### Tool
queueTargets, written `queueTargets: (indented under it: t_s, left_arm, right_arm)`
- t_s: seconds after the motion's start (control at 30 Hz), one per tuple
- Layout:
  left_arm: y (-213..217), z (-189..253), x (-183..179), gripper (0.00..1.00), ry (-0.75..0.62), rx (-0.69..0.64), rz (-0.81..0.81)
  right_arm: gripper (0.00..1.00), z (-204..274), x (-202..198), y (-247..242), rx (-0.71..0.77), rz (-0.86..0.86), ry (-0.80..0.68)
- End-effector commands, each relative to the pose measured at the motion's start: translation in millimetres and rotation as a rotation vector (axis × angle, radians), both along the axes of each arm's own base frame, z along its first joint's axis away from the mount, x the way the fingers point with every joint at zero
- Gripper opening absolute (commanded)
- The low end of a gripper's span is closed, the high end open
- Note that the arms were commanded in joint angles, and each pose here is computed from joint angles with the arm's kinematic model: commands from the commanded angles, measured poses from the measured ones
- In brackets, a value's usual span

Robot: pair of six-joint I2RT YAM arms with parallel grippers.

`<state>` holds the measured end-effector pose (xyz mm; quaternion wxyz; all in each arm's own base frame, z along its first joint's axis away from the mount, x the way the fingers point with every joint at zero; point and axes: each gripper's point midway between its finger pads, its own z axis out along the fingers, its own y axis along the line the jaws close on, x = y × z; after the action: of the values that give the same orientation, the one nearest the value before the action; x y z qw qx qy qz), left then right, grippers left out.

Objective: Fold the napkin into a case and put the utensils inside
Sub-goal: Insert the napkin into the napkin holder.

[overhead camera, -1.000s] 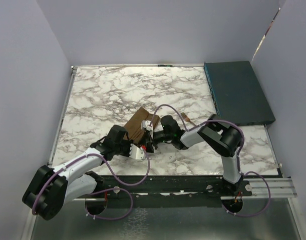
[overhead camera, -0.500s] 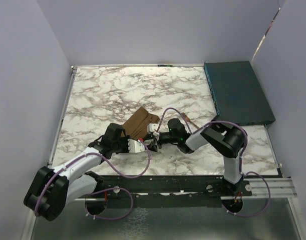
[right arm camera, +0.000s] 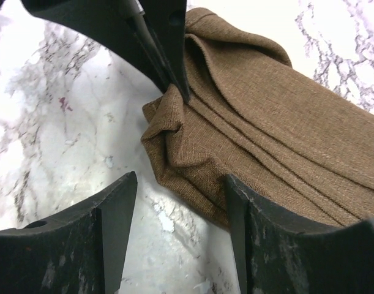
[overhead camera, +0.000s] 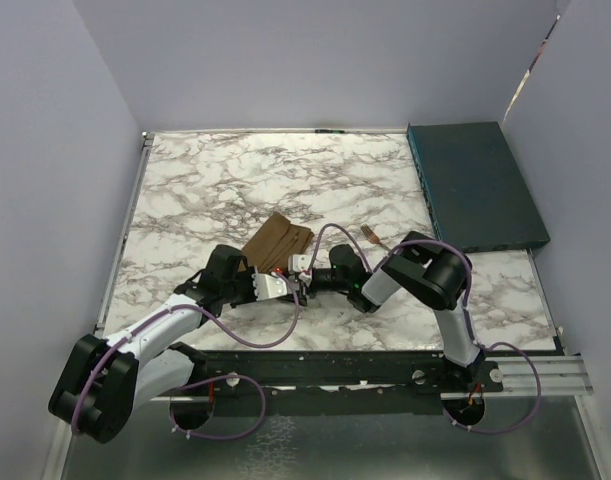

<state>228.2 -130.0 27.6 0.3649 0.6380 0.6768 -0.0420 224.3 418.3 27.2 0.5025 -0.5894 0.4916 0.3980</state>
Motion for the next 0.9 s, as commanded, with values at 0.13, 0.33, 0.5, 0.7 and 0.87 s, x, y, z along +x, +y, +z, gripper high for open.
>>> queueTargets:
  t_s: [0.13, 0.33, 0.5, 0.7, 0.87]
  left_arm:
    - [-7, 14, 3, 0.0, -0.002, -0.073, 0.018]
    - [-7, 15, 5, 0.0, 0.001, -0.081, 0.025]
    - [-7, 14, 4, 0.0, 0.003, -0.084, 0.02]
    - [-6, 15, 5, 0.0, -0.001, -0.081, 0.021]
    - [-5, 15, 6, 0.0, -0.002, -0.078, 0.022]
  right_arm:
    - [0.63, 3, 17, 21, 0.04, -0.07, -0.078]
    - [0.58, -7, 5, 28, 0.035, -0.039, -0.061]
    - [0.57, 2, 4, 35, 0.078, -0.051, -0.065]
    - [0.55, 6, -1, 43, 0.1, -0.052, -0.092]
    - [0.47, 8, -1, 42, 0.116, -0.078, -0.114]
